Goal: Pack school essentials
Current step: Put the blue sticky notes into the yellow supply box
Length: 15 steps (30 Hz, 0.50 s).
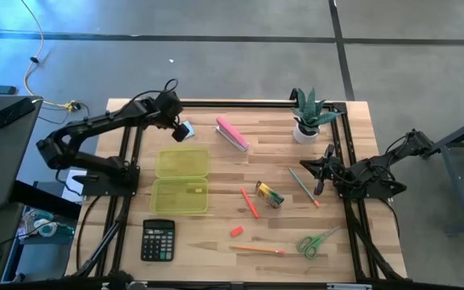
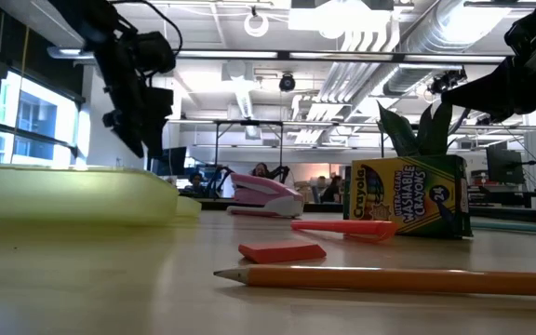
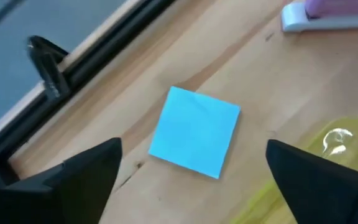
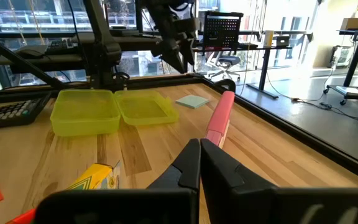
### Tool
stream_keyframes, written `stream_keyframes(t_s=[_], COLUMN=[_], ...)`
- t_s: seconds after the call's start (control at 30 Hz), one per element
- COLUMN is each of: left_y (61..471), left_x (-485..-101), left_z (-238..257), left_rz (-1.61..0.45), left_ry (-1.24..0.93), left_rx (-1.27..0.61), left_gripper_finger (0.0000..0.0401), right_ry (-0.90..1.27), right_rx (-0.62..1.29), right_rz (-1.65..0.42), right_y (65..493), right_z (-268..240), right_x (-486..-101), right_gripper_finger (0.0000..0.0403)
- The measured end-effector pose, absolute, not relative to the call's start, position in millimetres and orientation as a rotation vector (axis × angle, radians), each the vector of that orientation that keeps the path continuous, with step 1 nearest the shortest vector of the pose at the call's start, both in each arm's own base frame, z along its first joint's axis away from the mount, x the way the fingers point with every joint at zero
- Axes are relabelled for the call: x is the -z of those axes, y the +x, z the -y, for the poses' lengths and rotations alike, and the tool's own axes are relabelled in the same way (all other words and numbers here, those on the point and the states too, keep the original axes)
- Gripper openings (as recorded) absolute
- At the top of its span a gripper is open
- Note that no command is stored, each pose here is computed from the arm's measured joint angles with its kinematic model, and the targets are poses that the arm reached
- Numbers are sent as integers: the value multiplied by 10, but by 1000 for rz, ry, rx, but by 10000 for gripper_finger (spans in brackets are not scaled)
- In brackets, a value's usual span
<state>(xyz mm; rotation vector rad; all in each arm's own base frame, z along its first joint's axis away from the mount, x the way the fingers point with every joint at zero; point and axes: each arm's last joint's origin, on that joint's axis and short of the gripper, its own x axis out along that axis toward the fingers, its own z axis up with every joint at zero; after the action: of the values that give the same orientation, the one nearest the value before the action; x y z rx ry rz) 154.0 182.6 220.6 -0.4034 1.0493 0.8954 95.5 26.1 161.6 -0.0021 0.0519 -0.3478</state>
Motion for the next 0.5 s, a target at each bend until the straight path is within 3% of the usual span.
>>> stream_keyframes(t_s=[0.5], left_y=[1647], left_x=[-1904], left_z=[-2100], left_rz=[-1181], left_ry=[-472], left_rx=[-823], left_gripper_finger=[400], right_ry=[-2], right_rx=[348], right_rz=[-52], right_y=[955], right_z=[-260], right_x=[-1615], right_gripper_finger=[0])
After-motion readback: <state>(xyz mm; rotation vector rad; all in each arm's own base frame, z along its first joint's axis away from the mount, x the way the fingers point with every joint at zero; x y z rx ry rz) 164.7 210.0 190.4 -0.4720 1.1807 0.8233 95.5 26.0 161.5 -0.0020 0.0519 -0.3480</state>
